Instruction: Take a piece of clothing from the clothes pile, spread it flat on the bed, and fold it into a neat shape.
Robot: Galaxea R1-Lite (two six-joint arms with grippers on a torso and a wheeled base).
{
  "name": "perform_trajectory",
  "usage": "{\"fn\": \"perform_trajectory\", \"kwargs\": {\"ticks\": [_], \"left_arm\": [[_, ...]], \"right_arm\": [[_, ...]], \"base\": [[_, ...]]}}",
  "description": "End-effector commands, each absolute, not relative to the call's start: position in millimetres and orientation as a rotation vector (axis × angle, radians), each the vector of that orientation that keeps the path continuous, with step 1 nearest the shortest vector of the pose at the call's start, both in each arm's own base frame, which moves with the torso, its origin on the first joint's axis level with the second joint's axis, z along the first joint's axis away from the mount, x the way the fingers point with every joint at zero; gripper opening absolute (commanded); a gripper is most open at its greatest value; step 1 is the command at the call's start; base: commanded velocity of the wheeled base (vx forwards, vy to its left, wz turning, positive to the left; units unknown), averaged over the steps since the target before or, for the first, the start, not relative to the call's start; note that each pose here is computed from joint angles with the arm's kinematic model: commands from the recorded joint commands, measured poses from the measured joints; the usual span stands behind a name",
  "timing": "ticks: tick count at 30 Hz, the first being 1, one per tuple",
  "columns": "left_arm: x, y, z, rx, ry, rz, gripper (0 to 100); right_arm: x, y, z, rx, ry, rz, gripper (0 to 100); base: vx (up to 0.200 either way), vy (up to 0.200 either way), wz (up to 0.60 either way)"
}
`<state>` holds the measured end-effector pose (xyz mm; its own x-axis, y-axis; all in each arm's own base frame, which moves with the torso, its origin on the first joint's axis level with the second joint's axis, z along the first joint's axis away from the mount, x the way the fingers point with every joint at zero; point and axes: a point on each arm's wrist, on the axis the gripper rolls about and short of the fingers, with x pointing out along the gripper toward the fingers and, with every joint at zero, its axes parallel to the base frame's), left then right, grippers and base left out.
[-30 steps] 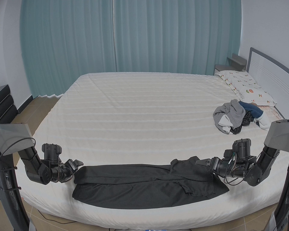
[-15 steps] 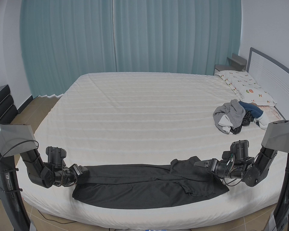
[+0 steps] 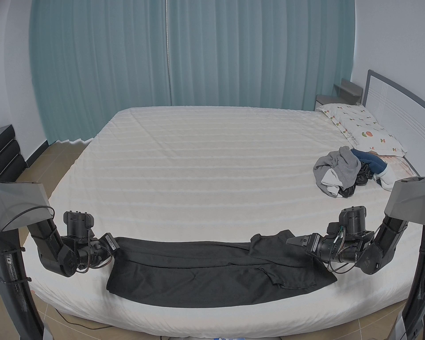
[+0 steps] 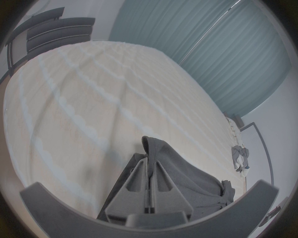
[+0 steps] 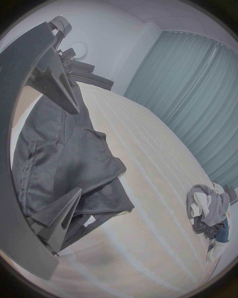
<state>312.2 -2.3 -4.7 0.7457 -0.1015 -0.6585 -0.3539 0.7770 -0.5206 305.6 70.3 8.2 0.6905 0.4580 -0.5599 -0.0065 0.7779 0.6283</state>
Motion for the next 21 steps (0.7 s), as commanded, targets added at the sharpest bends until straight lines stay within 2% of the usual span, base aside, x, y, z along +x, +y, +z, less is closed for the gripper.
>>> {"fn": "perform_trajectory", "kwargs": {"ticks": [1, 12, 13, 21], "left_arm": [[310.1, 3.5, -4.4, -0.682, 0.695, 0.157, 0], [310.5, 5.6, -19.1, -0.654, 0.728, 0.152, 0], [310.5, 5.6, -20.0, -0.653, 0.731, 0.153, 100], [311.6, 20.1, -14.1, -0.683, 0.702, 0.152, 100]], "right_arm": [[307.3, 70.2, 7.5, 0.64, 0.774, 0.28, 100], [308.6, 70.0, 4.3, 0.64, 0.781, 0.275, 100], [308.6, 70.0, 3.8, 0.64, 0.782, 0.275, 100], [308.9, 70.0, 3.2, 0.64, 0.781, 0.275, 100]], "base": [[0.0, 0.0, 0.0], [0.0, 0.0, 0.0], [0.0, 0.0, 0.0], [0.0, 0.0, 0.0]]}}
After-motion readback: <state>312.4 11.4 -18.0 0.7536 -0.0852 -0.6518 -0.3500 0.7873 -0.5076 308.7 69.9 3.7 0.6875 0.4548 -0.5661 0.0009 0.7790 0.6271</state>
